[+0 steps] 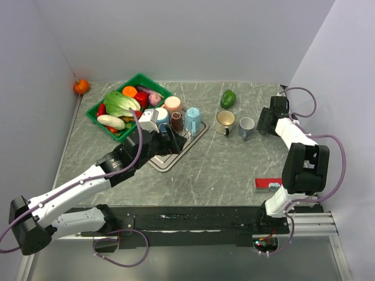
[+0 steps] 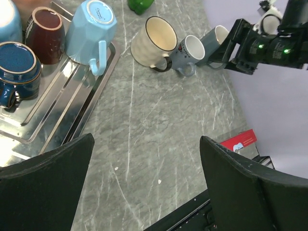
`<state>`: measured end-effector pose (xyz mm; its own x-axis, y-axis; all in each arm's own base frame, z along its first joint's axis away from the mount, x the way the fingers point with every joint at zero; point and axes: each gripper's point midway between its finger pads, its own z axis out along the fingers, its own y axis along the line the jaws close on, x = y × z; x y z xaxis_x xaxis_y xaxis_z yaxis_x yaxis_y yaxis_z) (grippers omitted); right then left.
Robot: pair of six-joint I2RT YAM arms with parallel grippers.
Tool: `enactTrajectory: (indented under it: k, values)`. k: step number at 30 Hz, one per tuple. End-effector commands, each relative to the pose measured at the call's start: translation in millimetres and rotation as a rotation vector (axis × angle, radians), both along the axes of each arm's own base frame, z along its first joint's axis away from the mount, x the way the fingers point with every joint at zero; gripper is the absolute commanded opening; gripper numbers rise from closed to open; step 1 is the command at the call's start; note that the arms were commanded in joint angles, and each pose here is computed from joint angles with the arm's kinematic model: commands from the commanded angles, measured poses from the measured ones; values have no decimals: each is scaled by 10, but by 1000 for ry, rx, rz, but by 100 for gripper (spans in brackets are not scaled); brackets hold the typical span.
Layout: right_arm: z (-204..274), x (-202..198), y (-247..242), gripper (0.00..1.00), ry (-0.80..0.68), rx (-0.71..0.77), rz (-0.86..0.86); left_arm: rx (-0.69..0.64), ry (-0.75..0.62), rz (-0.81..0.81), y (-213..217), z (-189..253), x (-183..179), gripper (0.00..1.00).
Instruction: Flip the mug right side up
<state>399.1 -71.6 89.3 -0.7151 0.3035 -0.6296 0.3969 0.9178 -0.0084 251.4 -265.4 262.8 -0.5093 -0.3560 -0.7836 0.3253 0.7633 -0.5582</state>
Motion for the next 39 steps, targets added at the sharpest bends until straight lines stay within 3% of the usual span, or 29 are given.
enactTrajectory:
  k: [1,5,10,16,21,28,39]
  values:
    - [729,61,-21,77,-123,-49,-32,13,-50,3,-62,198,98,96]
    - [1210,6,127,86,-208,-49,-15,93,-47,18,-196,105,301,96]
    - [1604,-125,667,88,-321,24,132,181,-46,38,-449,23,629,96]
    - [1820,-379,1181,87,-444,126,229,271,71,188,-711,-378,1114,96]
    - [1790,-584,1206,85,-479,168,203,377,183,290,-814,-943,1372,99]
    - [1864,-747,1160,85,-518,171,189,416,232,287,-912,-1397,1542,85]
    - [1870,-755,1190,85,-528,185,200,409,214,323,-884,-1622,1835,63]
